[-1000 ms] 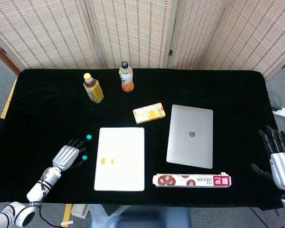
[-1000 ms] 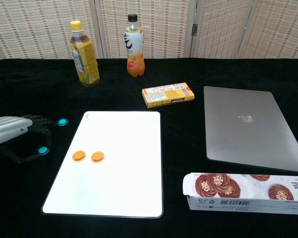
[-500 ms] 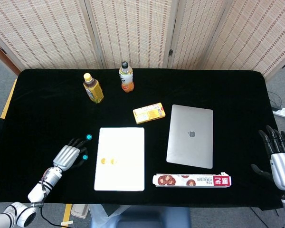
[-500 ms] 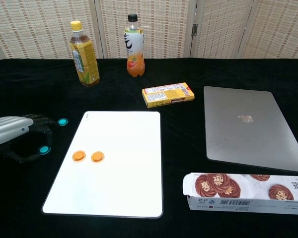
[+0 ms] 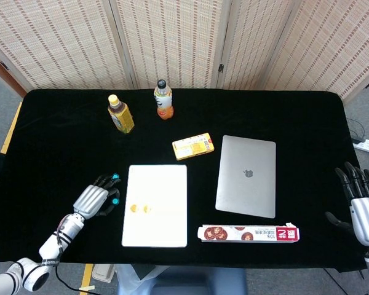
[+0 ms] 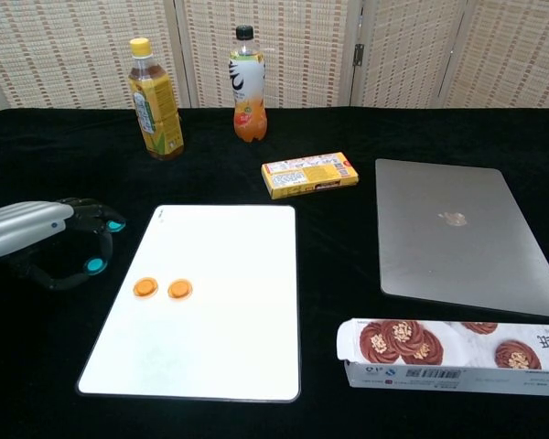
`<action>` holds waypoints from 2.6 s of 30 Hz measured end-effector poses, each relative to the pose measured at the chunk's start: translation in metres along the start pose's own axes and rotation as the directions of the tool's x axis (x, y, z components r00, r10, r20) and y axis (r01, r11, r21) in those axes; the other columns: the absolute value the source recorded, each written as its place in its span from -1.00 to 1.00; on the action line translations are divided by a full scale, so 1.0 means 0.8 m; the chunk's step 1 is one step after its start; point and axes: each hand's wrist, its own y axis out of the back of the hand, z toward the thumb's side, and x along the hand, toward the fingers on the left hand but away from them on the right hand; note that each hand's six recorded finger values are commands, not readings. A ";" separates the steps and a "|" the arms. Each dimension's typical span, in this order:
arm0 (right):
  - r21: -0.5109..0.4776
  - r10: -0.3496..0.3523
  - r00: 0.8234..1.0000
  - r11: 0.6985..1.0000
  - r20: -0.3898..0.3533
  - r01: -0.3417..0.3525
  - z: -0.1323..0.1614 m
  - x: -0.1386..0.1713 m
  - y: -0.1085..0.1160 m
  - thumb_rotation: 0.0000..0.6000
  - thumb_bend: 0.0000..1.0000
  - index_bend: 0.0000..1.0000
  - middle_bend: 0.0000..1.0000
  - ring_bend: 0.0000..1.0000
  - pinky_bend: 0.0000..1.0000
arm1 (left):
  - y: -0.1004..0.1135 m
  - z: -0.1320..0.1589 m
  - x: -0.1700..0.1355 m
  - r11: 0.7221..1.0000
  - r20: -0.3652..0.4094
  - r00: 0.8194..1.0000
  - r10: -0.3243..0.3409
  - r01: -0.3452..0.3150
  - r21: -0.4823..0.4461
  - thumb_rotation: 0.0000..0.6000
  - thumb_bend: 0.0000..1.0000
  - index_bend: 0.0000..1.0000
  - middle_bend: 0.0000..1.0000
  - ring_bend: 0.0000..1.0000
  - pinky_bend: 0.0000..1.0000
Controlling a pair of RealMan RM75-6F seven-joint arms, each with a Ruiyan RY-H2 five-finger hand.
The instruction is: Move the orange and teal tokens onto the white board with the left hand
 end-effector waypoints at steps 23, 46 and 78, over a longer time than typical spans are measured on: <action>-0.009 -0.004 1.000 1.000 0.026 0.004 -0.015 0.005 0.000 1.00 -0.67 -1.00 -1.00 -1.00 -1.00 | 0.015 0.048 0.069 0.999 0.038 0.999 -0.031 0.030 0.017 1.00 -0.08 0.00 -0.66 -0.90 -1.00; -0.012 -0.009 1.000 1.000 0.026 0.009 -0.017 0.006 0.001 1.00 -0.67 -1.00 -1.00 -1.00 -1.00 | 0.047 0.000 0.077 0.998 -0.102 0.994 0.033 -0.038 -0.057 1.00 -0.14 -0.27 -0.71 -0.97 -1.00; -0.008 -0.005 0.999 1.000 0.033 0.005 -0.016 0.007 0.000 1.00 -0.67 -1.00 -1.00 -1.00 -1.00 | 0.017 -0.050 0.087 0.999 -0.224 0.975 -0.002 -0.009 -0.052 1.00 -0.14 -0.14 -0.71 -0.95 -1.00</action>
